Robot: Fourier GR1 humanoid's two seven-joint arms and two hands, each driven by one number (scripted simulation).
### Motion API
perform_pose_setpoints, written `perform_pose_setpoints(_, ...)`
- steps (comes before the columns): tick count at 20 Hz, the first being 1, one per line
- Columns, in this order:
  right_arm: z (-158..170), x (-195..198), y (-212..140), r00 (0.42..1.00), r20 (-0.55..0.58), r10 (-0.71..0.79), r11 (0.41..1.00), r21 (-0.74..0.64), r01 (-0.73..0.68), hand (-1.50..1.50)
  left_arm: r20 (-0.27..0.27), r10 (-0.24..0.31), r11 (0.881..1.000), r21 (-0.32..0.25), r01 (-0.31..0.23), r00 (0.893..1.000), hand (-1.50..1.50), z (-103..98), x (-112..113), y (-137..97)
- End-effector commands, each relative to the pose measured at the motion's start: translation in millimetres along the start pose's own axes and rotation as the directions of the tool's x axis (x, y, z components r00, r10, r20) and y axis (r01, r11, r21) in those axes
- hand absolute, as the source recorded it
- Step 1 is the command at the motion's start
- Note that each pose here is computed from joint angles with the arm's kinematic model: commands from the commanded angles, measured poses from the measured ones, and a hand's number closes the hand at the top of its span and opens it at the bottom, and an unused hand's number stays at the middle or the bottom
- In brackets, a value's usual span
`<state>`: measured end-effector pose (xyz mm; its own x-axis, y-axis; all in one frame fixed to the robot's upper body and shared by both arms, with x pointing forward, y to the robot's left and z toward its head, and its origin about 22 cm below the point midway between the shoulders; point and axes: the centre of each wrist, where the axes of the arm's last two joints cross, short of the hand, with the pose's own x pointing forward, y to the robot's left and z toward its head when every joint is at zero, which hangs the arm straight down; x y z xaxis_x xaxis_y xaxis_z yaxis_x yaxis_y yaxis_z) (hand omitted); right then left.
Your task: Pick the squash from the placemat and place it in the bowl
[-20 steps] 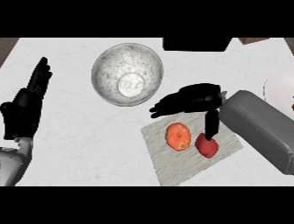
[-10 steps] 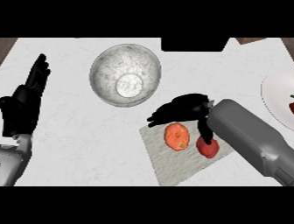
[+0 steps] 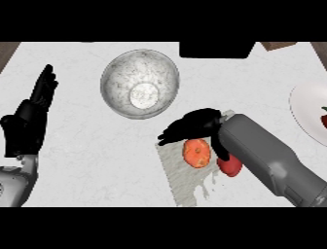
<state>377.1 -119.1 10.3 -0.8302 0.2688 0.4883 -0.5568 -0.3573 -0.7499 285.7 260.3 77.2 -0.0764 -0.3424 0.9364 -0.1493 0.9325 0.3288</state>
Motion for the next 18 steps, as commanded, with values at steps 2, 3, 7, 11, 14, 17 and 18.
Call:
perform_pose_setpoints(2, -12.4, -6.0, 21.9, 0.998, 0.067, 0.014, 0.999, 0.038, -0.017, 1.5, 0.009, -0.012, 1.0, 0.002, 0.012, 1.0, 0.0, 2.3, -4.4, 9.6)
perform_pose_setpoints(3, -10.5, -3.2, 26.3, 0.994, 0.095, 0.045, 0.996, 0.066, -0.051, 1.5, 0.008, -0.007, 1.0, 0.004, 0.007, 1.0, 0.0, -4.6, -8.0, -4.9)
perform_pose_setpoints(7, -18.3, -2.9, 12.4, 0.989, 0.12, 0.084, 0.996, -0.009, -0.084, 1.5, -0.009, -0.012, 1.0, 0.001, 0.012, 1.0, 0.0, -8.8, -5.8, 5.0)
perform_pose_setpoints(11, -20.6, -6.2, 27.6, 0.99, 0.132, 0.048, 0.998, -0.032, -0.044, 1.5, -0.012, -0.005, 1.0, 0.009, 0.005, 1.0, 0.0, -10.4, -11.3, 21.8)
perform_pose_setpoints(14, -21.1, -9.7, 21.0, 0.985, 0.169, 0.029, 0.999, -0.042, -0.022, 1.5, -0.012, -0.005, 1.0, -0.008, 0.005, 1.0, 0.0, -4.0, 16.7, 11.3)
perform_pose_setpoints(17, -15.3, -8.0, 27.2, 0.976, 0.211, 0.055, 0.996, -0.081, -0.039, 1.5, -0.009, -0.009, 1.0, 0.014, 0.009, 1.0, 0.0, -5.1, -6.1, 9.7)
perform_pose_setpoints(18, -80.0, 39.4, 16.0, 0.994, 0.11, 0.014, 0.994, -0.107, -0.002, 1.5, -0.017, -0.014, 1.0, 0.012, 0.015, 1.0, 0.0, -13.5, -0.5, 10.2)
